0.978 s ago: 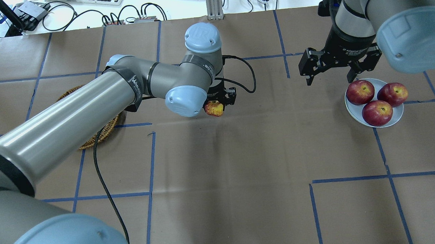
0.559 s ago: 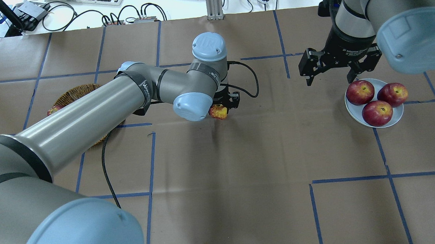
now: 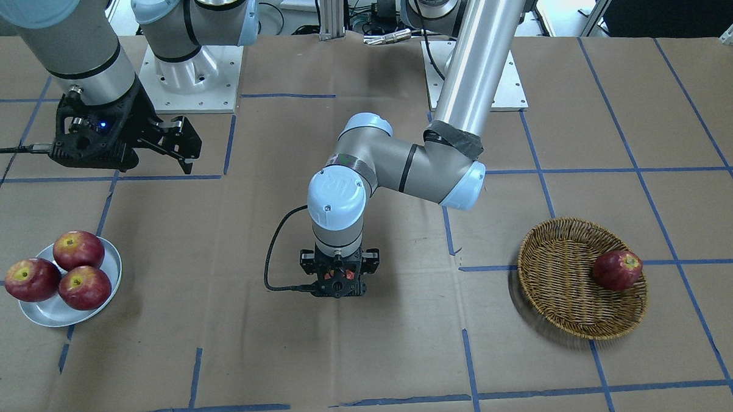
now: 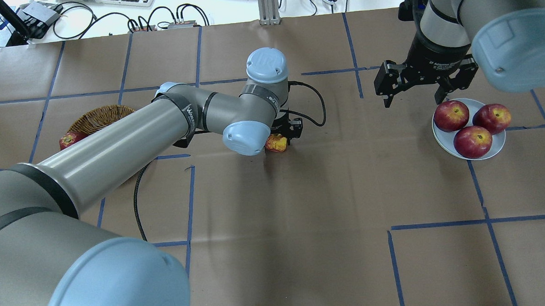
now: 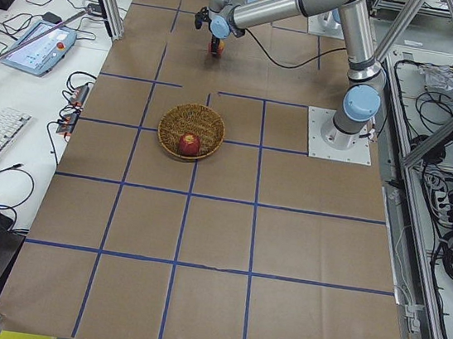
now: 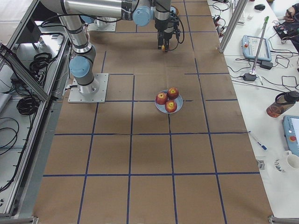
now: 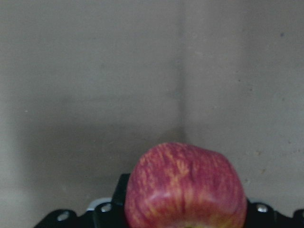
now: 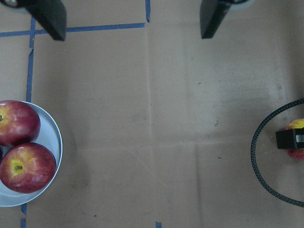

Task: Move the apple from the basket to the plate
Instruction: 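Lower the apple onto the table and open the left gripper, then raise the left gripper back toward its start above the basket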

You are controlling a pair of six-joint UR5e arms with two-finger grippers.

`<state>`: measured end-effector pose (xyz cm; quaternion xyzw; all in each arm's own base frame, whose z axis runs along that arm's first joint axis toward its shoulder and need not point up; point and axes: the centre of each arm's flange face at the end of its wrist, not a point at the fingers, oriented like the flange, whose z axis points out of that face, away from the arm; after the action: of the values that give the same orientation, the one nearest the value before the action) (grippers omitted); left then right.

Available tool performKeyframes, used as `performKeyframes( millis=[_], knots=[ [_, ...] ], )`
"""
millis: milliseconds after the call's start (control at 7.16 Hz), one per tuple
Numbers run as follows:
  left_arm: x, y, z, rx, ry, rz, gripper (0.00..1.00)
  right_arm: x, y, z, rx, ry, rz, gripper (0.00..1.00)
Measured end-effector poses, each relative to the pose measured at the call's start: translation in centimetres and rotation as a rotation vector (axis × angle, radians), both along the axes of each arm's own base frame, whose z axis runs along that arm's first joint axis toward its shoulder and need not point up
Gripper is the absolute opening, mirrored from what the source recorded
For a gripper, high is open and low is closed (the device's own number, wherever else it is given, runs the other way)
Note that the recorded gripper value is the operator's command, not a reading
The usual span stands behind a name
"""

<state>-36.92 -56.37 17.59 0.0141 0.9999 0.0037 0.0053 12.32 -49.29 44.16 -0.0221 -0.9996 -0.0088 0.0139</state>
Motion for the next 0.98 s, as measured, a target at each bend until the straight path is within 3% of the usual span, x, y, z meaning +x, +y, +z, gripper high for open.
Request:
performKeyframes(
  millis=[419,978],
  knots=[
    [0.2,-0.1,4.3,-0.049,0.017,0.002,0.99,0.0,0.0,0.0,0.000,0.000,0.000,1.00],
    [10.2,-0.1,22.4,-0.070,0.021,0.060,0.99,0.0,0.0,0.0,0.000,0.000,0.000,1.00]
  ],
)
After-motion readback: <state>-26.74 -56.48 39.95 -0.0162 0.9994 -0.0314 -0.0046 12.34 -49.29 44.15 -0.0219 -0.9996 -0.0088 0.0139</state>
